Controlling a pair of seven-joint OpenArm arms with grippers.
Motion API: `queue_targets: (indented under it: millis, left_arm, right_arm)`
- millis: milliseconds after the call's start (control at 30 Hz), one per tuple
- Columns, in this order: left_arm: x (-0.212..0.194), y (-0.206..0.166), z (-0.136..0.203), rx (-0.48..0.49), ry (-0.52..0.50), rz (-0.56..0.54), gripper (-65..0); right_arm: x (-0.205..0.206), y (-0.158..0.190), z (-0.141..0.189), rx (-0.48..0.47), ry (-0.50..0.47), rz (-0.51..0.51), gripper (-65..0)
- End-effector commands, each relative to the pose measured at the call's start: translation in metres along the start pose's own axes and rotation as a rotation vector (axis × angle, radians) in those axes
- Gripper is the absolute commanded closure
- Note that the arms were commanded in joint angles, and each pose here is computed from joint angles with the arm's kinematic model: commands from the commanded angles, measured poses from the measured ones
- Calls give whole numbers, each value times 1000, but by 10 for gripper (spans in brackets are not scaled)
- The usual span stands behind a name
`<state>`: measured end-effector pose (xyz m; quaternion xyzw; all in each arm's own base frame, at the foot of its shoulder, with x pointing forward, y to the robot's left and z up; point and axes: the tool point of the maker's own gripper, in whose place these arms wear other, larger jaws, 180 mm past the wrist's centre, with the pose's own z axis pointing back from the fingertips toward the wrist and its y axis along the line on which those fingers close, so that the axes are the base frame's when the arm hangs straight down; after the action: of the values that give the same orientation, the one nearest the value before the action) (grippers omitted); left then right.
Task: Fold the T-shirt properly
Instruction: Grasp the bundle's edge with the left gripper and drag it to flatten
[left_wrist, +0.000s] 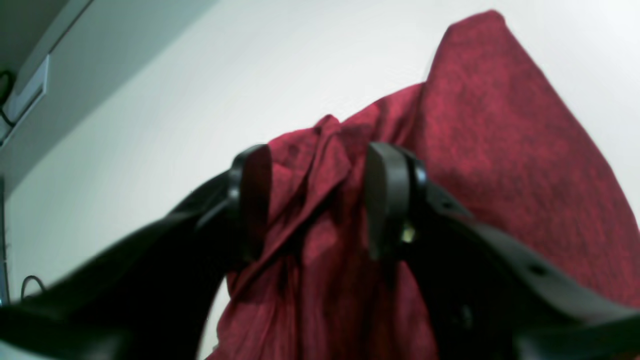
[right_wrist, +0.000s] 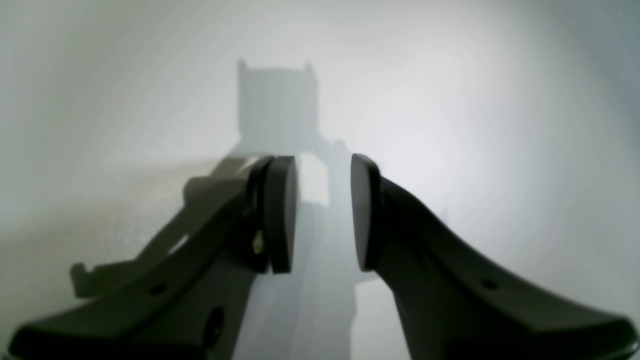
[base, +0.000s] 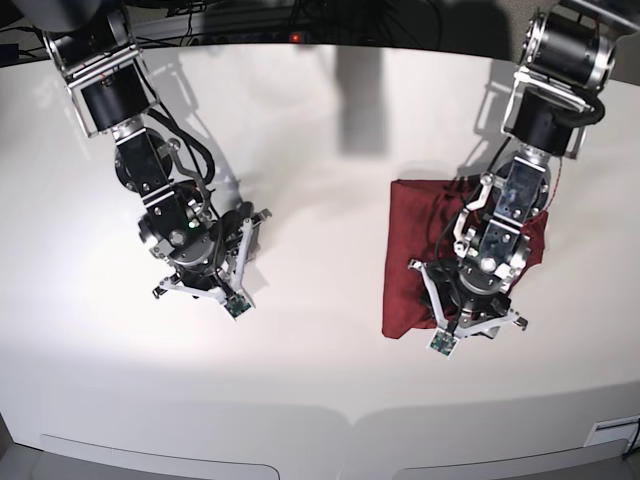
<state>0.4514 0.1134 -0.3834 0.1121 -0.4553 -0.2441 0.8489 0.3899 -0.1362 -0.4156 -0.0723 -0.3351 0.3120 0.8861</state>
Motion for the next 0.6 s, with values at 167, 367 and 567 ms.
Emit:
queue_targets:
  millis: [167,367,567]
  left_arm:
    - [23,14,0,31,-65,2,-123]
    - [28,13,-1,29,-106,1,-135]
    - [9,9,-8,19,-71,-1,-195]
  right_arm:
    - [19,-16,5,-34,-51,-5,-191]
    - [18,-16,5,-34,-47,-5,-191]
    - [18,-16,5,-34,-47,-5,-191]
